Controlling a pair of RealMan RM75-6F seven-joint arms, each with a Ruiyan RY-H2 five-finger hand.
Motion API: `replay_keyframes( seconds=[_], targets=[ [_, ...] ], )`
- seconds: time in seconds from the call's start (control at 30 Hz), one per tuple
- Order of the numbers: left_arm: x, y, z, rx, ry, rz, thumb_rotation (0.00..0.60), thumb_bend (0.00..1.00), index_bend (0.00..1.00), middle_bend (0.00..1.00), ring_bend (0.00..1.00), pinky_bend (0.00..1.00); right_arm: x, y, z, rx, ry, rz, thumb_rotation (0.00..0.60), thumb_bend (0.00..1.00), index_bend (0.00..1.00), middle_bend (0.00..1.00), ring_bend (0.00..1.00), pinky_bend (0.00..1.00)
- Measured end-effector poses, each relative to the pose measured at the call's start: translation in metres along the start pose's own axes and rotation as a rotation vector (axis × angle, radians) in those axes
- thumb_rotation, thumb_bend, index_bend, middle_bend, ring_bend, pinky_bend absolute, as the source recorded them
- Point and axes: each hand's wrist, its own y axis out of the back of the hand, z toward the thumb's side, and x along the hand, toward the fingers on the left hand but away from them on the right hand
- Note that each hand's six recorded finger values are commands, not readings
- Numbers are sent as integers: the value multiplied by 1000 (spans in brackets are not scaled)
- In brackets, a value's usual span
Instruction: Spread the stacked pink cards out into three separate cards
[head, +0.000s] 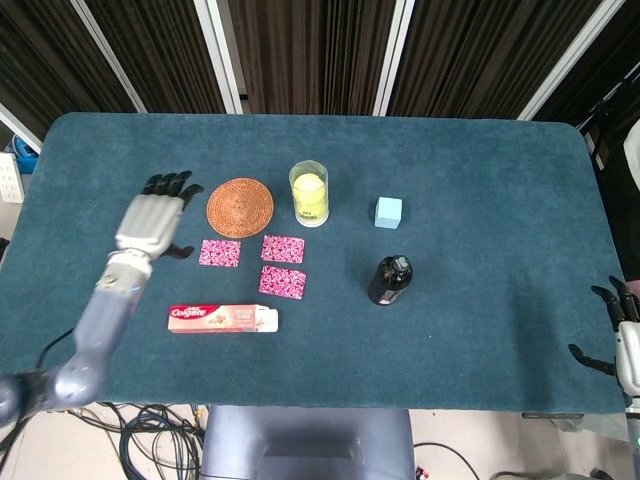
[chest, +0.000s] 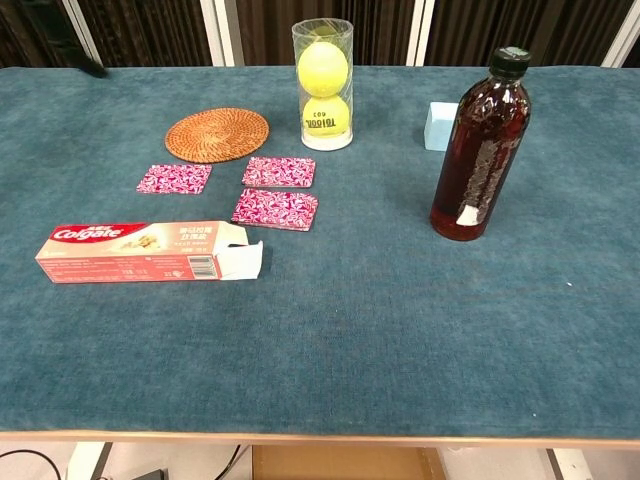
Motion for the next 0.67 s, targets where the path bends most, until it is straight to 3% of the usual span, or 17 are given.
replay_keyframes(
  seconds=[0.2, 0.47, 0.67],
  targets=[
    [-55, -11, -54, -27, -38, 108, 600, 164, 206, 70, 0, 0, -2, -2, 7, 16, 21, -14, 600, 114, 183, 63, 122, 236],
    [-169, -57, -144, -144, 16, 187, 600, 165, 206, 70, 0, 0, -2, -3, 11, 12, 44, -19, 600, 113, 184, 63, 122, 236],
    [-204, -69, -174, -176, 43, 184, 600, 164, 204, 70, 0, 0, -1, -2, 11, 6, 44, -23, 600, 114, 184, 63, 123, 236]
  ],
)
